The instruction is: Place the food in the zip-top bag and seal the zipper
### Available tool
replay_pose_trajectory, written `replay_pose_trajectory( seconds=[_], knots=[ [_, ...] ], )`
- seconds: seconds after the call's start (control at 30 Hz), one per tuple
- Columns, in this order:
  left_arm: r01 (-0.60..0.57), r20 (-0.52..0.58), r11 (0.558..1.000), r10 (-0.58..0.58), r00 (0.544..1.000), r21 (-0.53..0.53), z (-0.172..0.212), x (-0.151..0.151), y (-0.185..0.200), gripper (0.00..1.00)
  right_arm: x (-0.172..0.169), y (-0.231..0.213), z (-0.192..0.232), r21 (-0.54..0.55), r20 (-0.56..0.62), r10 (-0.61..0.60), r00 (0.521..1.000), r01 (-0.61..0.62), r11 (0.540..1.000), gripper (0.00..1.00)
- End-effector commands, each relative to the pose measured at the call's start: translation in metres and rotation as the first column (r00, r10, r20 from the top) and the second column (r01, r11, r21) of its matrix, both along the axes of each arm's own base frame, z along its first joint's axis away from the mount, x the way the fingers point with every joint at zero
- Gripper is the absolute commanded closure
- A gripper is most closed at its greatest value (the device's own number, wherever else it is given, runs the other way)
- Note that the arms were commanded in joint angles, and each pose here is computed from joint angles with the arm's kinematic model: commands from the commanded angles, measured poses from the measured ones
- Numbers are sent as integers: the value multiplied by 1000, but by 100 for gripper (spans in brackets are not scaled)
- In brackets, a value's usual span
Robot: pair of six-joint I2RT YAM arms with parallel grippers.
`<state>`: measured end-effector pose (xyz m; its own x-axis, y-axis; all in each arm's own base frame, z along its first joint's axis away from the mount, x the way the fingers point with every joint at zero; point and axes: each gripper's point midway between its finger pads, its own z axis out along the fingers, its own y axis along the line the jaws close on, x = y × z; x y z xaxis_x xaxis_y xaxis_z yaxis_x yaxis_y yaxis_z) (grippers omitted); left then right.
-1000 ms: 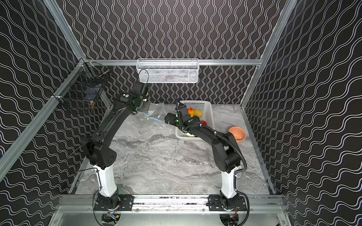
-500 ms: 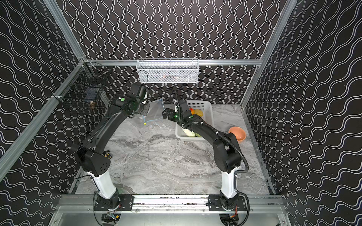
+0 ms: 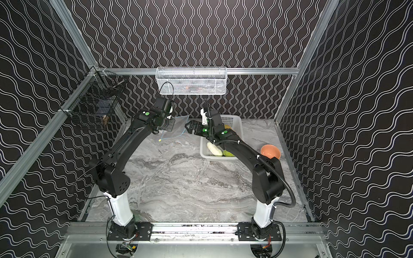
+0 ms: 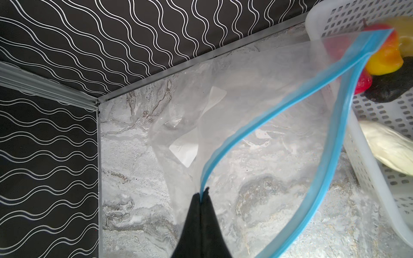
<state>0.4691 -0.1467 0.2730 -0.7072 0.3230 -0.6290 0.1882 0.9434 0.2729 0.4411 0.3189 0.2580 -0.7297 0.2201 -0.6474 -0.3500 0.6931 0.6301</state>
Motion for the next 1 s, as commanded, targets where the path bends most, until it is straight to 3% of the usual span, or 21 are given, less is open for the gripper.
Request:
replay_pose_trajectory(
  seconds=[0.0,0.27,0.53,0.97],
  knots=[
    [0,15,999,0,1000,-44,6,1,-6,100,-1,-21,4,-7,21,-22,1000,23,1000,1],
    [71,-9,997,-71,997,9,-8,-12,-28,100,35,-100,-30,-148,-6,-202,979,199,969,1],
    [135,5,986,-136,991,103,-7,-23,-62,100,76,-137,-75,-323,-43,-294,955,265,909,3],
    [148,-14,985,-148,989,86,-13,-28,-68,100,109,-147,-98,-350,-60,-311,948,272,896,12]
  ],
)
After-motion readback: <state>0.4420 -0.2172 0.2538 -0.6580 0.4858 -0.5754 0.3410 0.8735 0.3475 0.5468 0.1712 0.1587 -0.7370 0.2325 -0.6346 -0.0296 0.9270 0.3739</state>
